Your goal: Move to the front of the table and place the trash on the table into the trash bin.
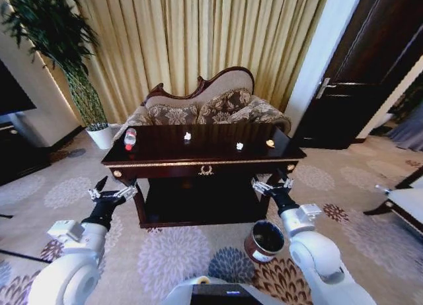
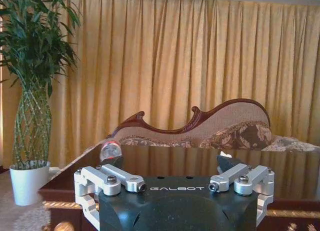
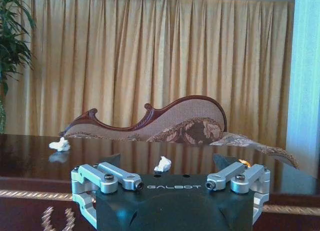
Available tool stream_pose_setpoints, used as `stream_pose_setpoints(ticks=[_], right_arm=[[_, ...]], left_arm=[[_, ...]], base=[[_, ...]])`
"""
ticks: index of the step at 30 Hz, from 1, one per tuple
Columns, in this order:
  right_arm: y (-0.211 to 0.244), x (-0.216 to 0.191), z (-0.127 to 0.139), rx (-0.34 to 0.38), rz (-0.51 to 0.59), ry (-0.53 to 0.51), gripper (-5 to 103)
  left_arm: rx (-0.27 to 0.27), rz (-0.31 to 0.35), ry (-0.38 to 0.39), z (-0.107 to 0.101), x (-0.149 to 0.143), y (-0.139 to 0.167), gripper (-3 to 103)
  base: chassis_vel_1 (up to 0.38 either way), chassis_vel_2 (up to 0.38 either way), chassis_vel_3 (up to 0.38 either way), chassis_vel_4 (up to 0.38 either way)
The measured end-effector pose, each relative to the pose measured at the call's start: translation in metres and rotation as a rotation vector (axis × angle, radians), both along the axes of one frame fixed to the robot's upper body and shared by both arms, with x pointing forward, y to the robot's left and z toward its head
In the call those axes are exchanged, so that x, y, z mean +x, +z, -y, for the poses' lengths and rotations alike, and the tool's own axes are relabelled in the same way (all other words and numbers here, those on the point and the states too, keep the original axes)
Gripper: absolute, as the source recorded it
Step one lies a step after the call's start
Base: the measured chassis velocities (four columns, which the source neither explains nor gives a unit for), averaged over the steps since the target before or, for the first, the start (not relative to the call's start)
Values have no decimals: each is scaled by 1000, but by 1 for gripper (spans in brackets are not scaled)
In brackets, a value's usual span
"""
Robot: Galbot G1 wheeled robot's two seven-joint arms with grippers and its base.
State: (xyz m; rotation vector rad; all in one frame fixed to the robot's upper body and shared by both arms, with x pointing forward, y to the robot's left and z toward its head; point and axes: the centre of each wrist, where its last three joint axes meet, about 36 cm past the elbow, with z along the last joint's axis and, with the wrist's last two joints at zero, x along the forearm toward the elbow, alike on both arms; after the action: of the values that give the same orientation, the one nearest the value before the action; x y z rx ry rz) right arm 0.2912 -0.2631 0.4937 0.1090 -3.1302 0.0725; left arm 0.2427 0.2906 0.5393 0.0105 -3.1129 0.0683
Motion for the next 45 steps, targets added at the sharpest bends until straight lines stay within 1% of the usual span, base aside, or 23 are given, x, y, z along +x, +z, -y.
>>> stream_pose_setpoints(ticks=[6,7,13,15,16,18,20,22,23,25,26,28,29,30,31,32,34,35,36,39,40,42,45], right_arm=[[3,2,-3,12,-13,5,100],[6,2,-4,23,-17,8,100],[9,7,-2,30,-35,1,100],[15,12,0,62,-87,-16,100],[15,12,0,62,-87,-16,100],[25,19,2,108,-143,-23,100],[29,25,5,117,-149,-25,100],[30,37,12,115,-148,-28,100],[30,37,12,115,-148,-28,100],[30,53,19,106,-143,-38,100],[30,53,19,106,-143,-38,100],[33,78,31,85,-131,-58,100],[33,78,31,85,-131,-58,100],[36,87,37,80,-129,-68,100],[45,104,46,76,-123,-86,100],[45,104,46,76,-123,-86,100],[57,129,61,68,-127,-114,100],[57,129,61,68,-127,-114,100],[61,139,68,64,-128,-123,100],[66,160,81,66,-147,-147,100],[66,160,81,66,-147,-147,100],[67,173,87,75,-184,-152,100],[66,185,91,77,-210,-160,100]], left_arm=[[3,-1,8,-2,0,0,100],[6,-2,10,-3,-1,1,100],[7,3,12,-4,0,2,100],[-1,6,16,-3,1,2,100],[-1,6,16,-3,1,2,100],[-6,3,11,-1,1,1,100],[-4,-1,6,-1,2,0,100],[3,-5,-5,-2,5,-2,100],[3,-5,-5,-2,5,-2,100],[0,-10,-9,-2,6,-3,100],[0,-10,-9,-2,6,-3,100],[-13,-3,-17,0,4,-7,100],[-13,-3,-17,0,4,-7,100],[-16,0,-19,0,3,-8,100],[-16,2,-22,0,3,-9,100],[-16,2,-22,0,3,-9,100],[-12,6,-21,-2,3,-7,100],[-12,6,-21,-2,3,-7,100],[-8,7,-22,-2,4,-7,100],[0,0,-23,-3,5,-7,100],[0,0,-23,-3,5,-7,100],[1,-6,-17,-3,4,-7,100],[1,-12,-13,-2,4,-8,100]], base=[[-138,167,142,-157],[-71,34,46,-51],[-12,6,8,-8],[0,0,0,0],[0,0,0,0],[0,0,0,0],[0,0,0,0],[0,0,0,0],[0,0,0,0],[0,0,0,0],[0,0,0,0],[0,0,0,0],[0,0,0,0],[0,0,0,0],[0,0,0,0],[0,0,0,0],[0,0,0,0],[0,0,0,0],[0,0,0,0],[0,0,0,0],[0,0,0,0],[0,0,0,0],[0,0,0,0]])
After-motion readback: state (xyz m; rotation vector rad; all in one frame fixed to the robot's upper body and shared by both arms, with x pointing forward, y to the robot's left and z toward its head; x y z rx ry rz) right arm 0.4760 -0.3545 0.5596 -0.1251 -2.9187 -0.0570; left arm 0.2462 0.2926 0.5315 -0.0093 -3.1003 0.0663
